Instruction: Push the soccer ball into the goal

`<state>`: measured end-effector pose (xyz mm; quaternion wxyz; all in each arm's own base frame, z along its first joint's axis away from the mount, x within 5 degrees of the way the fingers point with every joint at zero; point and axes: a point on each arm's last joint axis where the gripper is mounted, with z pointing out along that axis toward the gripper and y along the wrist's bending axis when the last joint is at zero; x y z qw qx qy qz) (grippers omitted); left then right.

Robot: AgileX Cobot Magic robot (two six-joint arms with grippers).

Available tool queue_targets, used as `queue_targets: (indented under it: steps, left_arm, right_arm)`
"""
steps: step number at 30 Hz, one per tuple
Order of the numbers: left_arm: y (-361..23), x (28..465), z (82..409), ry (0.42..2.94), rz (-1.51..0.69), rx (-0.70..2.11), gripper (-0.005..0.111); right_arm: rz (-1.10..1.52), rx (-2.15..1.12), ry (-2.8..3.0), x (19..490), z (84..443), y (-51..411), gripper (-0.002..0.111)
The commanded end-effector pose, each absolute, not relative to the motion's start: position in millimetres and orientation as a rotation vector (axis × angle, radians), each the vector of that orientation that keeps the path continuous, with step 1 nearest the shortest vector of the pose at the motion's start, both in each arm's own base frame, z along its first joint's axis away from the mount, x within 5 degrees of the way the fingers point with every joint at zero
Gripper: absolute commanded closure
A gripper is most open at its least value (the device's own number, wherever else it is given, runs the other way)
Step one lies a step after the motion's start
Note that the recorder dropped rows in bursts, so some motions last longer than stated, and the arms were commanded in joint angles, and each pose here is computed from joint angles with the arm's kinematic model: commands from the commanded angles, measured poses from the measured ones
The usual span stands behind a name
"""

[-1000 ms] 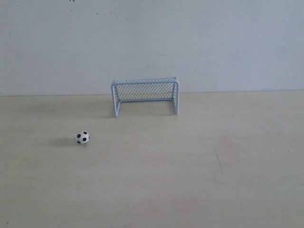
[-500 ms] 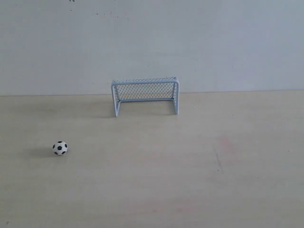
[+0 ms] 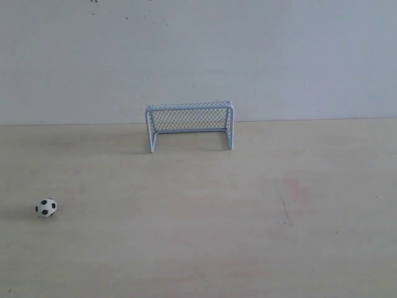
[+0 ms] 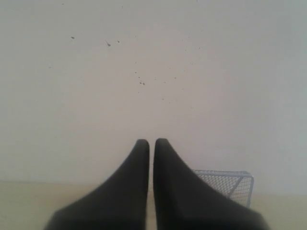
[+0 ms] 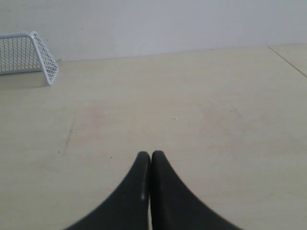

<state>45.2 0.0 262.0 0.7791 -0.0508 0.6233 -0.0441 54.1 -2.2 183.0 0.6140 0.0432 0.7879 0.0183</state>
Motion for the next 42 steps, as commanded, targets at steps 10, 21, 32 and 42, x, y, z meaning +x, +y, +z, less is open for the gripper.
queue_targets:
  steps: [10,21,32,42]
  left_arm:
    - [2,56,210,1.516,-0.107,-0.163,0.102]
    - [2,56,197,1.654,-0.113,-0.191,0.102]
    - [2,54,185,1.785,-0.072,-0.168,0.102]
    - [2,54,185,1.785,-0.072,-0.168,0.102]
  right_arm:
    - [0.032,0.090,1.803,54,184,-2,0.109]
    - [0.032,0.090,1.803,54,184,-2,0.109]
    - [0.032,0.090,1.803,54,184,-2,0.109]
    - [0.032,0.090,1.803,54,184,-2,0.109]
